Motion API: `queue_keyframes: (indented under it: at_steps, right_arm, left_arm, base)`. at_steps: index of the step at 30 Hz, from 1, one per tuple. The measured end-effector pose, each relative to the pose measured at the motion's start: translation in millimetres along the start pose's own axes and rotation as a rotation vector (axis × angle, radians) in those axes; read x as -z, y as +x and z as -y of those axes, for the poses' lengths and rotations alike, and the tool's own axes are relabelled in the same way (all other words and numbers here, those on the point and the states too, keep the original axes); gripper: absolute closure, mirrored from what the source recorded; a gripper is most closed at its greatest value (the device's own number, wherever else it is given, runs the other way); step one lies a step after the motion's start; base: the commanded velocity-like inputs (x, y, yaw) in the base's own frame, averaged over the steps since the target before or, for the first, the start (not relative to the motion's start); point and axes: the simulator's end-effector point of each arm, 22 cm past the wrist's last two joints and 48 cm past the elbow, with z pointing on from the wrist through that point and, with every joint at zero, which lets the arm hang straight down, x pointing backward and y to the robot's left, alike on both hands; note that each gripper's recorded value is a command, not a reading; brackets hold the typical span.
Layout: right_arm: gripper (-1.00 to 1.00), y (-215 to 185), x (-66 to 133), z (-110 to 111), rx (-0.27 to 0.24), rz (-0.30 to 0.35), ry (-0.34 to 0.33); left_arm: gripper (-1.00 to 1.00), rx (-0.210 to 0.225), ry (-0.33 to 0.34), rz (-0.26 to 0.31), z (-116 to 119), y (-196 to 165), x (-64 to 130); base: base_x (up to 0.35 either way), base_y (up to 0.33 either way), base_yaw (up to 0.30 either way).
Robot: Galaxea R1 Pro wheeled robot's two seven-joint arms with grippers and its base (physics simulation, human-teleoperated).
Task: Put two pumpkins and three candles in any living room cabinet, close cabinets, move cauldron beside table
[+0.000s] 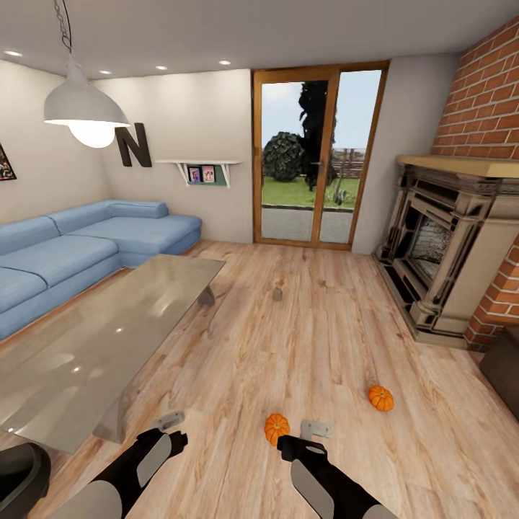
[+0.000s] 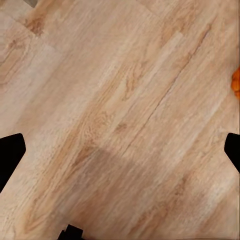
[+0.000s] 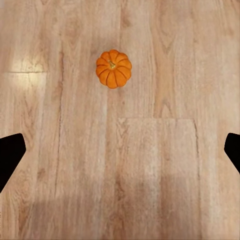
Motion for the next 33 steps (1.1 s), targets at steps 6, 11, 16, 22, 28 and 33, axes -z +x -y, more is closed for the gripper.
queue_keyframes:
  at_steps: [6, 11, 16, 22, 28, 33]
  right_arm:
    - [-1.00, 1.6, 0.0, -0.5, 0.004, -0.006, -0.002]
    - [-1.00, 1.1, -0.2, -0.3, 0.002, -0.002, -0.001]
    - [-1.00, 0.9, -0.2, -0.4, 0.000, -0.001, -0.001]
    - [-1.00, 0.2, -0.2, -0.1, 0.002, 0.001, 0.000]
    - [-1.00, 0.3, -0.2, 0.0, 0.001, 0.002, 0.000]
    - [-1.00, 0.3, -0.2, 0.1, 0.001, 0.002, 0.000]
  left_arm:
    - [-1.00, -0.002, 0.015, -0.001, 1.7, -0.4, -0.3]
    - [-1.00, -0.003, 0.015, -0.002, 0.7, -0.5, -0.6]
    - [-1.00, -0.002, 0.014, -0.002, 0.1, -0.6, -0.7]
    - [-1.00, -0.002, 0.015, -0.002, 0.4, -0.6, -0.7]
    - [-1.00, -0.002, 0.014, -0.002, 0.1, -0.6, -0.7]
    - [-1.00, -0.002, 0.014, -0.002, 0.0, -0.7, -0.8]
  base:
    - [0.000, 0.000, 0.000]
    - [0.000, 0.000, 0.000]
    - [0.000, 0.000, 0.000]
    - [0.000, 0.000, 0.000]
    - [0.000, 0.000, 0.000]
    - [0.000, 0.000, 0.000]
